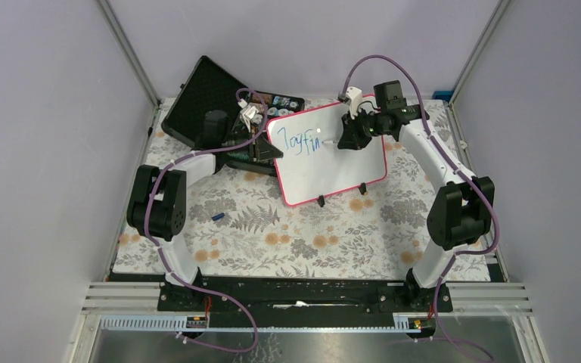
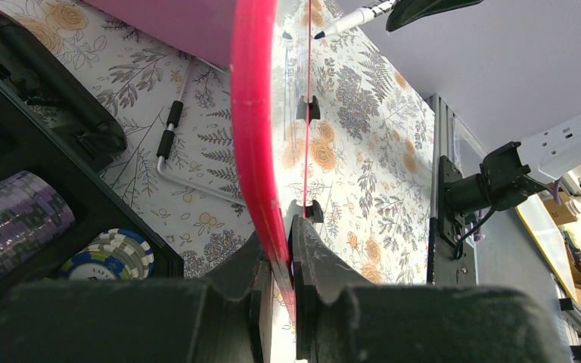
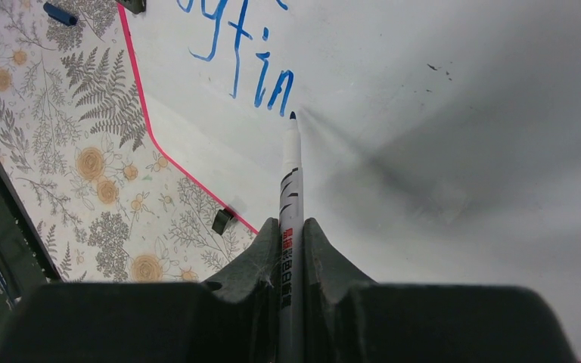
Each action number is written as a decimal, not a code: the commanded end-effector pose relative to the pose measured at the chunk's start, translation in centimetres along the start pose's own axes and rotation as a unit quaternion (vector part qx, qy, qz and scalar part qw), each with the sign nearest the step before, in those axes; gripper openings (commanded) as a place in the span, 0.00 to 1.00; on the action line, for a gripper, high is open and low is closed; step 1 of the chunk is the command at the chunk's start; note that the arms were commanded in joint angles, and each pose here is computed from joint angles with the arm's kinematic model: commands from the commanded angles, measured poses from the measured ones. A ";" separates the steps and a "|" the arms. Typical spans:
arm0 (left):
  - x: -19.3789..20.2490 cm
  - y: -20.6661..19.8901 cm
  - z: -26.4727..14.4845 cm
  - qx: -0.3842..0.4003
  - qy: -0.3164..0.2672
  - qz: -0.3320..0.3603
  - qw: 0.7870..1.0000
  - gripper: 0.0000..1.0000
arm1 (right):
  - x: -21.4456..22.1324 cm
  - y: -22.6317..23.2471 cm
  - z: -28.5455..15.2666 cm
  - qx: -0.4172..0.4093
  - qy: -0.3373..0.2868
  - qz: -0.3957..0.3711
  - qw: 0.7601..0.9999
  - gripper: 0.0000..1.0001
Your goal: Write a sentence on the whiteboard
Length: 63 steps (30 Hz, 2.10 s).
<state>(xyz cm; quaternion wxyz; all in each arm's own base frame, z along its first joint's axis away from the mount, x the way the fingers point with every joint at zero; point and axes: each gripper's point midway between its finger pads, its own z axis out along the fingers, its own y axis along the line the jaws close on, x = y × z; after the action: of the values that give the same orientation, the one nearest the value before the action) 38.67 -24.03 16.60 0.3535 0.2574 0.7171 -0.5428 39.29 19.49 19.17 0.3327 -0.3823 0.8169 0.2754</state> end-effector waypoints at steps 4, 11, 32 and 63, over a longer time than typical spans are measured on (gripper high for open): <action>-1.0 0.4 0.1 -0.007 -0.009 0.063 0.998 0.00 | -2.4 -0.3 -1.6 0.015 -0.032 -0.021 0.999 0.00; -1.1 0.4 0.1 -0.007 -0.010 0.064 0.998 0.00 | -3.0 -0.7 -1.3 0.014 -0.035 -0.016 0.999 0.00; -0.7 0.5 0.0 -0.010 -0.006 0.066 0.998 0.00 | -2.5 0.4 -1.9 0.005 -0.036 -0.011 0.999 0.00; -0.6 0.5 0.1 -0.013 0.001 0.071 0.997 0.00 | -0.9 0.3 -1.2 0.002 -0.017 -0.003 1.000 0.00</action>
<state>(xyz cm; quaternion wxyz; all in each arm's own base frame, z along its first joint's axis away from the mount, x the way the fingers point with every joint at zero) 38.63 -24.00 16.46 0.3537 0.2654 0.7174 -0.5383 38.56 19.30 19.89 0.3331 -0.3774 0.8161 0.2839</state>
